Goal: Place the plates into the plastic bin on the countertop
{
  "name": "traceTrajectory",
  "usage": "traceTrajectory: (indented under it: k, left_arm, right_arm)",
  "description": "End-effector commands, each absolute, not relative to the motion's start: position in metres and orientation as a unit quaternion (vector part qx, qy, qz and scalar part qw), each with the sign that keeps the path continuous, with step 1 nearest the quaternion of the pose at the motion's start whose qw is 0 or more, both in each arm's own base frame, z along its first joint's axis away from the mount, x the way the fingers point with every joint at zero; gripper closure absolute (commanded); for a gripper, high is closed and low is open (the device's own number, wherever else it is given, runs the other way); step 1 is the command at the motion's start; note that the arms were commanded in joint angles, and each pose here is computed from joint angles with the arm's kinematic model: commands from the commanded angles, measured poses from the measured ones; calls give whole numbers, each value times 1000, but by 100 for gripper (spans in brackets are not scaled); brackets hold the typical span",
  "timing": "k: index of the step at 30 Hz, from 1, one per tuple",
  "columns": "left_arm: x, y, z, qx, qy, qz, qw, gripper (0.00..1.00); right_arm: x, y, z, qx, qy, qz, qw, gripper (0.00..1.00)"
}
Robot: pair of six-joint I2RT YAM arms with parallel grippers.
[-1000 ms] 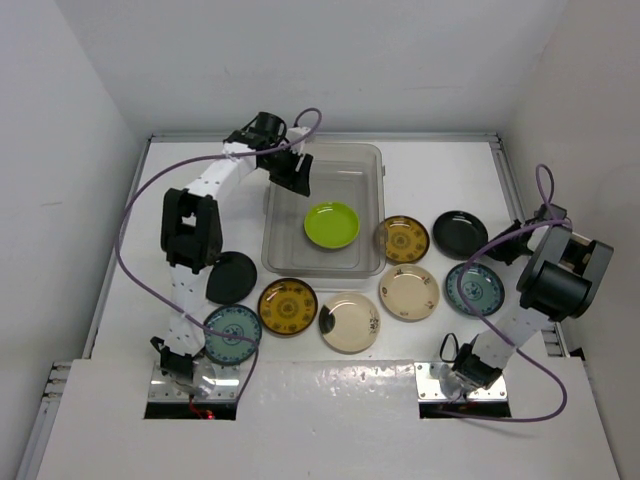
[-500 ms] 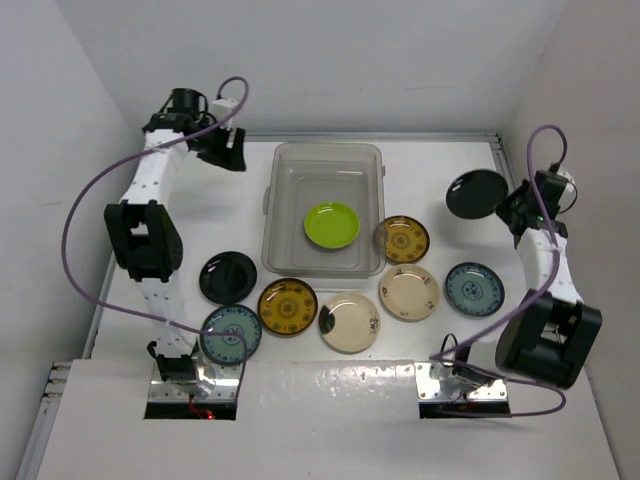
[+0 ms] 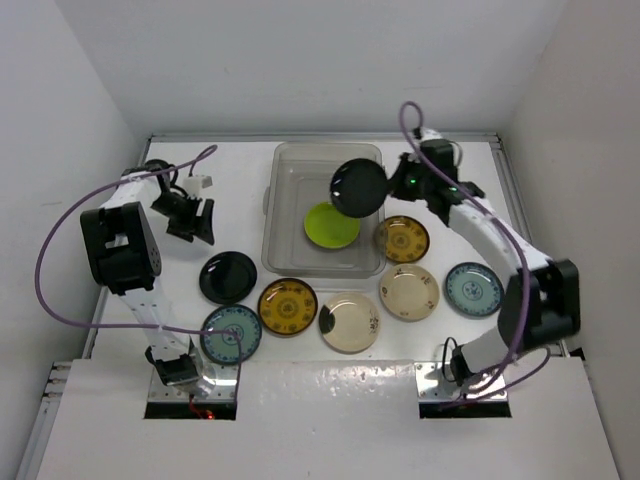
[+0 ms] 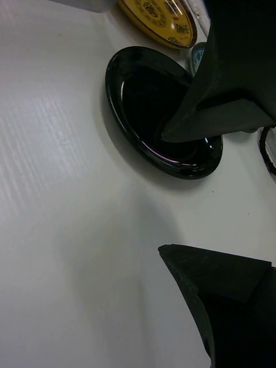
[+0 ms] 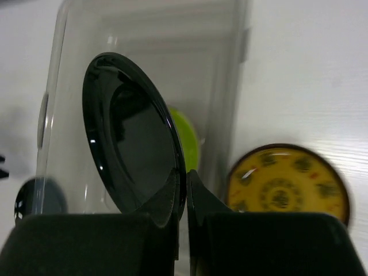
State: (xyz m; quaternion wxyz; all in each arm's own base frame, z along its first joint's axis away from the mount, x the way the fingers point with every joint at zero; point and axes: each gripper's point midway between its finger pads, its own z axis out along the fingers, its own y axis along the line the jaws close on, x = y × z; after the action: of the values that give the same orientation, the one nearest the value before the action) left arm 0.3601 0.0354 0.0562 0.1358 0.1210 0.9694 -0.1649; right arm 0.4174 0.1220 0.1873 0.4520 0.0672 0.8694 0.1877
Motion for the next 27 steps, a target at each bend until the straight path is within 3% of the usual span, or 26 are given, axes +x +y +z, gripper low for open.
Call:
traceTrajectory:
  k: [1, 13, 15, 16, 19, 23, 27]
  left_arm:
    - [362, 35, 70, 131, 961, -170, 174, 26]
    - [330, 37, 31, 115, 971, -170, 120, 28]
    - [325, 36, 24, 117, 972, -174, 110, 28]
    - [321, 35, 18, 116, 972, -177, 103, 28]
    - [316, 37, 11, 118, 974, -172, 90, 32]
    - [304, 31, 1, 127, 970, -194, 66, 42]
    - [287, 15, 1, 142, 957, -249, 35, 51]
  right_arm:
    - [416, 174, 175, 3, 887, 225, 403, 100]
    - [443, 225, 80, -42, 937, 184, 293, 99]
    - [441, 229, 73, -51, 941, 180, 281, 83]
    - [441, 229, 74, -60, 942, 177, 279, 64]
    - [439, 231, 83, -78, 941, 168, 284, 39]
    - [442, 230, 111, -91, 930, 160, 319, 30]
    - [441, 229, 147, -95, 915, 167, 355, 30]
